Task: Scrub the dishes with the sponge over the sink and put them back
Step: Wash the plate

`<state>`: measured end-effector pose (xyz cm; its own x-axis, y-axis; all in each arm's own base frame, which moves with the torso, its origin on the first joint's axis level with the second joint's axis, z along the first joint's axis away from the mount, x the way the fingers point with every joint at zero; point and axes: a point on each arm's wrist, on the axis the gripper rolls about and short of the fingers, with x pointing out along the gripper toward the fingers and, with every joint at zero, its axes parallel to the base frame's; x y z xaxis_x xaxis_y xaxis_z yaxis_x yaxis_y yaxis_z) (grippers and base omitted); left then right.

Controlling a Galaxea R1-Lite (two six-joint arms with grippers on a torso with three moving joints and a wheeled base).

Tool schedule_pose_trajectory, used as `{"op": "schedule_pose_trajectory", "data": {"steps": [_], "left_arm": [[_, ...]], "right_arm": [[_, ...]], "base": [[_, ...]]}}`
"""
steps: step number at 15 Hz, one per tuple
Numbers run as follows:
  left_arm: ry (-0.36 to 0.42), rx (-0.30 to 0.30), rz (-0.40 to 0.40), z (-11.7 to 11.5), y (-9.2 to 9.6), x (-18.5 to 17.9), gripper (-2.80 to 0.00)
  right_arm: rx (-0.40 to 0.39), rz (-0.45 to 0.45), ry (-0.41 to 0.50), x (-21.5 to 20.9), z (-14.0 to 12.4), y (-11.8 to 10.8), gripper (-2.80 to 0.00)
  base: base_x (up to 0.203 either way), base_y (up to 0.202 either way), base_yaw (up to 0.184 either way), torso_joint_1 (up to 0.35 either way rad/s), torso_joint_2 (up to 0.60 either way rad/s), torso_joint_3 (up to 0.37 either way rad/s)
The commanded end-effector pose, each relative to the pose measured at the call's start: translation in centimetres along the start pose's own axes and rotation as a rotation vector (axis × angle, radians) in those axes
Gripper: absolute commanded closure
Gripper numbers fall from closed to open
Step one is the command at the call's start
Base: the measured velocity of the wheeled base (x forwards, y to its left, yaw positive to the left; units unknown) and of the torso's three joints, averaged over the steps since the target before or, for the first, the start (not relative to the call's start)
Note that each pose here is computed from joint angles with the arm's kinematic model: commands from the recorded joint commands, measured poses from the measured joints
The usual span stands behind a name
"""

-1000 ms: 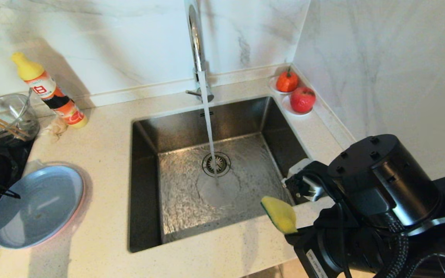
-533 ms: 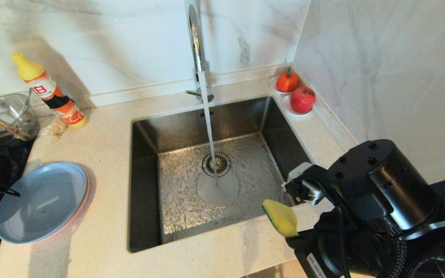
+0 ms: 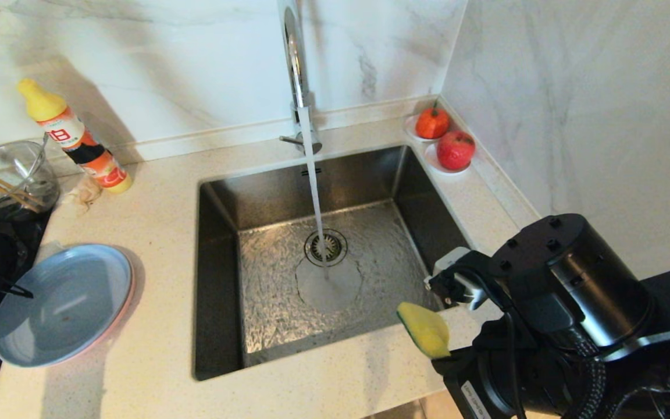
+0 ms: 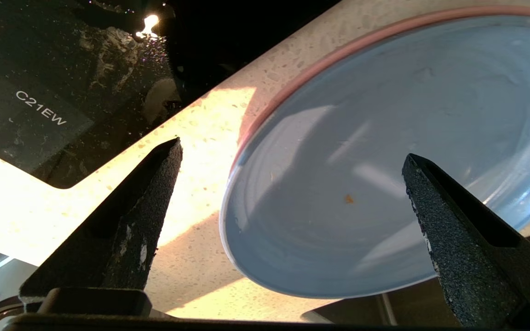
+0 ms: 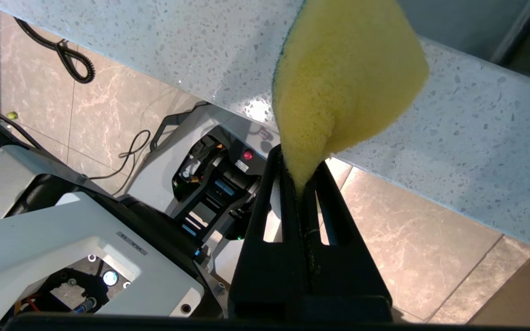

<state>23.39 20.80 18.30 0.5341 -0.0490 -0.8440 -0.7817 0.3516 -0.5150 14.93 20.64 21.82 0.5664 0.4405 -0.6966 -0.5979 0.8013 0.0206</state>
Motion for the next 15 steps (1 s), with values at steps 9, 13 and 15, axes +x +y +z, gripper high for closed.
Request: {"op": "schedule_pose_trajectory", "data": {"steps": [9,13,15], "left_arm": [[-0.004,-0.001,-0.006,0.26,-0.18,-0.07,-2.8],[0.013,-0.01,0.004,0.21,0.11,0.43,-2.8],[0.013,-0.01,0.004,0.21,0.11,0.43,0.0]], "right_arm": [[0.001,-0.01,0.015,0.14,-0.39,-0.2,0.0],[0.007,-0.016,0.014,0.17,-0.4,-0.43,0.0],[0.007,-0.016,0.016,0.2,-0.38,-0.42,0.0]], "base": [[0.0,0.0,0.0,0.0,0.0,0.0],[0.0,0.0,0.0,0.0,0.0,0.0],[0.0,0.0,0.0,0.0,0.0,0.0]]}}
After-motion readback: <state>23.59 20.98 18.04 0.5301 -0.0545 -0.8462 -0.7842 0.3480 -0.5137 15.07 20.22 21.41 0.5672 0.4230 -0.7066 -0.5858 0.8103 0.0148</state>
